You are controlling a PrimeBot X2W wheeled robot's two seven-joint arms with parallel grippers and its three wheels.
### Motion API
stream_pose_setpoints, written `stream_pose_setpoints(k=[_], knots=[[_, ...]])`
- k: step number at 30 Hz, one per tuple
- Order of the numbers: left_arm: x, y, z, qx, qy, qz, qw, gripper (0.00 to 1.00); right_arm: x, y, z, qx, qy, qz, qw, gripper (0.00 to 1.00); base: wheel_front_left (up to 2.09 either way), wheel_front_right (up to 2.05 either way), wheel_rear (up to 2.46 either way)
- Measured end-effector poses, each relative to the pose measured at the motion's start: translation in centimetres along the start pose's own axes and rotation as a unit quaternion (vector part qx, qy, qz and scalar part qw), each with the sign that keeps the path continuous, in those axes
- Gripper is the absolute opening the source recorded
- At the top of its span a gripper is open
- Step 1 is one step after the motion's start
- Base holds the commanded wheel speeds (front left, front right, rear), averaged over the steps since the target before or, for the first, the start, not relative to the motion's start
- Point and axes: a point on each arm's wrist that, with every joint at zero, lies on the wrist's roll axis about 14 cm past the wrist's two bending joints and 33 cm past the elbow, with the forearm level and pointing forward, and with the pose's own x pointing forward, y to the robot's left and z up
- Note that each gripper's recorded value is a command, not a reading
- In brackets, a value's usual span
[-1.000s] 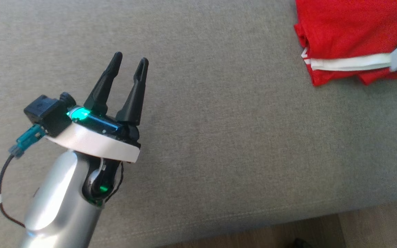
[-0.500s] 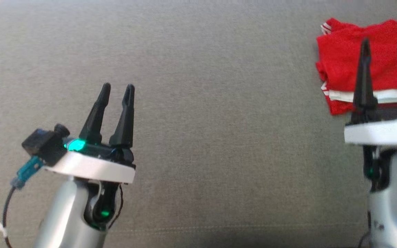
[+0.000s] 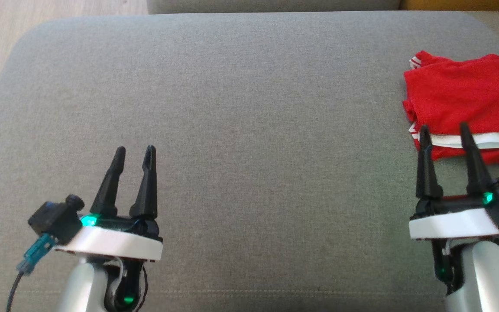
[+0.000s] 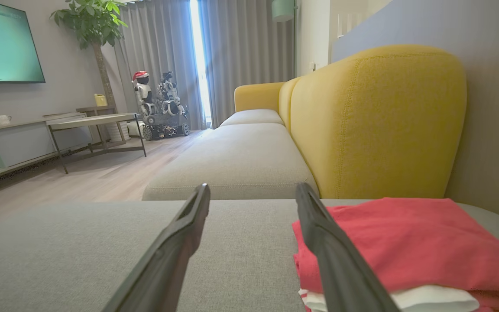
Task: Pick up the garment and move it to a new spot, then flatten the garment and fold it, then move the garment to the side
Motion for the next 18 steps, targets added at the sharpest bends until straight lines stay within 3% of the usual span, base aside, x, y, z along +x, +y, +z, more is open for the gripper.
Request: stream_pose_setpoints(k=[11, 18], knots=[[0.4, 1.3, 1.4, 0.028, -0.023, 0.020, 0.999, 1.00, -0.3, 0.3, -0.4, 0.000, 0.006, 0.005, 1.000, 1.00, 0.00, 0.00, 0.00], [0.1, 2.1, 1.4, 0.018, -0.023, 0.035, 0.999, 1.00, -0.2, 0.4, -0.1, -0.001, 0.000, 0.005, 1.000, 1.00, 0.00, 0.00, 0.00]])
